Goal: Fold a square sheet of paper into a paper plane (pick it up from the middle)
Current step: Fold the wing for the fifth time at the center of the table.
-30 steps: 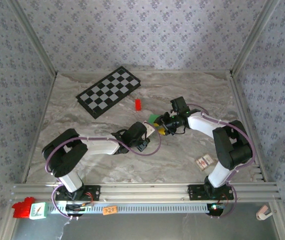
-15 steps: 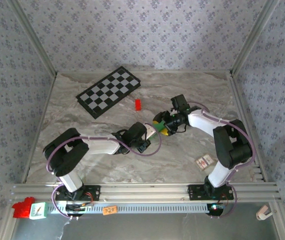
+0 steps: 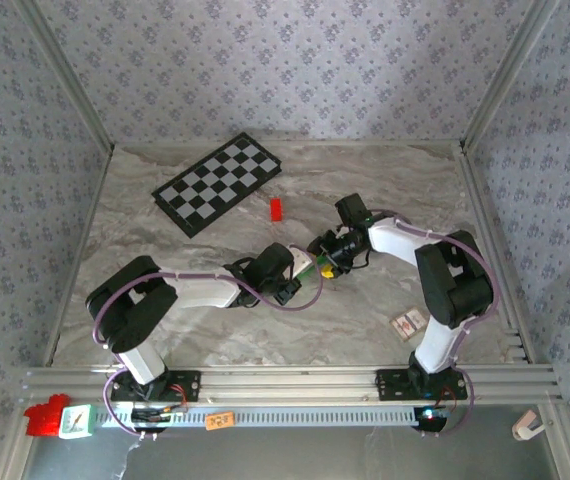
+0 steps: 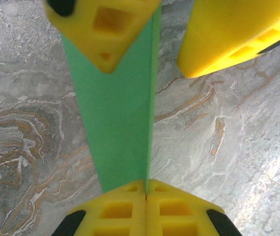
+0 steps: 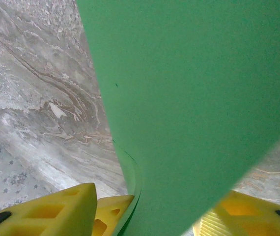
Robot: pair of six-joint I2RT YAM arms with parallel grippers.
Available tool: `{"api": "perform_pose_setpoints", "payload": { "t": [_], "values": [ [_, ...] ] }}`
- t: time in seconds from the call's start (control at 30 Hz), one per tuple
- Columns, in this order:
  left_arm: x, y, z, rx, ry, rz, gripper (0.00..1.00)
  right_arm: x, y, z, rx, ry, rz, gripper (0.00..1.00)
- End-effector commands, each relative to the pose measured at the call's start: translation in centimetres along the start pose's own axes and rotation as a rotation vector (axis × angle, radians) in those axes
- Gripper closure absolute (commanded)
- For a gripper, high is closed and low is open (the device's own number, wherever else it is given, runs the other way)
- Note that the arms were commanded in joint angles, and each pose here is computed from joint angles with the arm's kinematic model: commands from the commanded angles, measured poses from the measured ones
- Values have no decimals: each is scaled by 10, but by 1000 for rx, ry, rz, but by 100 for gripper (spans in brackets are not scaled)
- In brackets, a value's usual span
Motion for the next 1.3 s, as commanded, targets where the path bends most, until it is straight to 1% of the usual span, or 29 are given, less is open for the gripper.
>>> {"api": "perform_pose_setpoints", "payload": {
  "t": [0.0, 0.2, 0.43, 0.57, 0.67, 0.77, 1.07, 1.27],
  "values": [
    [0, 5, 8, 19, -7, 12, 93, 1, 0, -5, -3, 40, -31, 52],
    [1, 4, 10, 21, -8, 10, 90, -1, 4, -6, -7, 44, -23, 67],
    [1, 4, 11, 27, -10, 9, 86, -4, 7, -7, -10, 48, -16, 78],
    [2, 4, 9, 27, -4, 7, 79, -5, 7, -7, -13, 51, -13, 86],
    [3, 4, 8, 22, -2, 7, 73, -5, 8, -8, -16, 55, -8, 89],
    [4, 3, 7, 22, 2, 5, 70, -6, 10, -8, -18, 60, 1, 91],
    [7, 1, 4, 30, 10, -9, 69, -10, 13, -8, -14, 64, 12, 92],
    [8, -1, 3, 32, 11, -15, 74, -11, 14, -6, -11, 63, 16, 93]
  ]
}}
Point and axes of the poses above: each hand's point on the last joint's axis, 136 mm out from that joint toward the fingers, its own x axis out along the fingers, its own y axis along the line the jaws close on, z = x × y, the point moved 3 cm from there along -x, back along the fingers, and after that the axes turned 13 degrees about x, right-handed, at the moved point
